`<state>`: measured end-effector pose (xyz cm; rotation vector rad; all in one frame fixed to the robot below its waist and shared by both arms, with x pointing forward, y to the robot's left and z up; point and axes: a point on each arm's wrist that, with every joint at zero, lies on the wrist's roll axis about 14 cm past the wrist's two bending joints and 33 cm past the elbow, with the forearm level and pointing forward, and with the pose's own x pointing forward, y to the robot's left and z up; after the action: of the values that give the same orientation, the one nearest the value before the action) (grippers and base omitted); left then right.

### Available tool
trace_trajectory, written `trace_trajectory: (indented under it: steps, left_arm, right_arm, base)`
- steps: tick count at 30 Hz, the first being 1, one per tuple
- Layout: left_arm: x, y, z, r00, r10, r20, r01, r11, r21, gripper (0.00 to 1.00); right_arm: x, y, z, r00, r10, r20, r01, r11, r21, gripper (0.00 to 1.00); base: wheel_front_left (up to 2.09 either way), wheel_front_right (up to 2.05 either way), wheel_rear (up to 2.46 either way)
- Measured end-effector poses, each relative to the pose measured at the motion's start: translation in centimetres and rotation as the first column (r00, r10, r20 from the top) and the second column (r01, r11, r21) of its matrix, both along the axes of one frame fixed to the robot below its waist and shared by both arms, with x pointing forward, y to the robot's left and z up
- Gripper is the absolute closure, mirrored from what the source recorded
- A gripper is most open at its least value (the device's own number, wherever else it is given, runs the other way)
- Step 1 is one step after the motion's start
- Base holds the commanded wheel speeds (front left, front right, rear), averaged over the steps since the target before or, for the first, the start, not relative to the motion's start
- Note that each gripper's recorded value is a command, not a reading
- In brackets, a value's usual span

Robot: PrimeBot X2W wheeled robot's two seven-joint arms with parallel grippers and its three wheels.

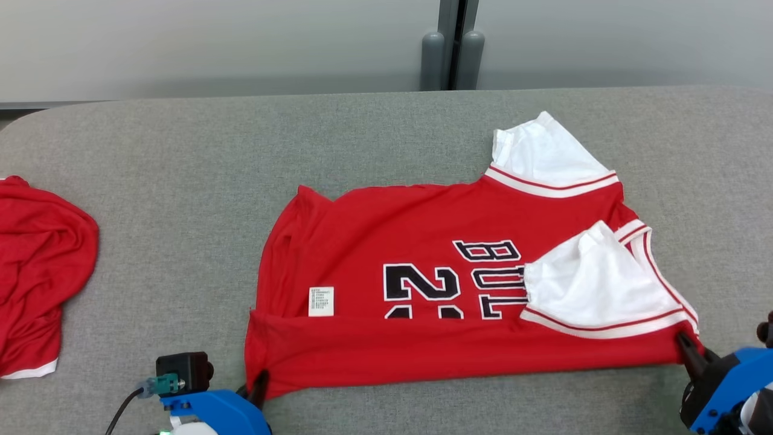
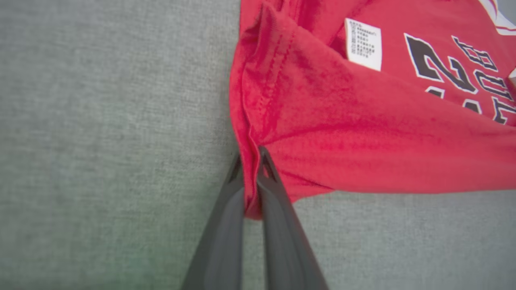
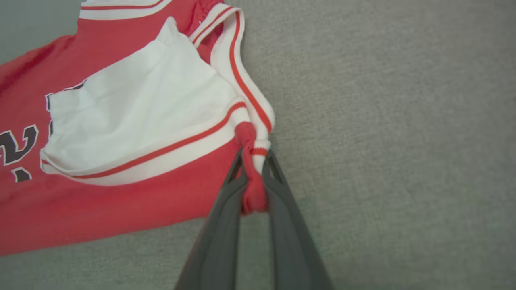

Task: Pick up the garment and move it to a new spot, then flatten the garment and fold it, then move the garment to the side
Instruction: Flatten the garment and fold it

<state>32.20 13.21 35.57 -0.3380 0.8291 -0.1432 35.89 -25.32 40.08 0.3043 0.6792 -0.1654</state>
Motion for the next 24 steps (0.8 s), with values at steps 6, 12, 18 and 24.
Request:
trace_trajectory:
  steps: [6, 12, 18, 24]
  left_arm:
    - [-1.1, -0.3, 0.4, 0.999, -0.016, -0.040, 0.015, 1.000, -0.016, 0.00]
    - [-0.1, 0.0, 1.8, 1.000, -0.008, -0.018, 0.008, 0.999, -0.036, 0.00]
    - [5.1, 1.2, 5.0, 0.994, -0.102, 0.046, 0.101, 0.995, 0.014, 0.00]
    - [12.0, 1.3, 7.8, 0.979, -0.196, 0.046, 0.195, 0.980, 0.040, 0.00]
  right_arm:
    - [-0.5, -0.1, -0.1, 1.000, -0.001, -0.005, 0.001, 1.000, -0.002, 0.00]
    - [1.3, 0.5, 1.9, 0.998, 0.045, 0.036, -0.043, 0.998, -0.050, 0.00]
    - [6.7, 3.1, 6.7, 0.981, 0.165, 0.102, -0.152, 0.980, -0.132, 0.00]
    - [12.5, 5.2, 9.0, 0.965, 0.237, 0.116, -0.228, 0.970, -0.087, 0.00]
  base:
    - [0.00, 0.00, 0.00]
    - [0.00, 0.00, 0.00]
    - [0.00, 0.00, 0.00]
    - [0.00, 0.00, 0.00]
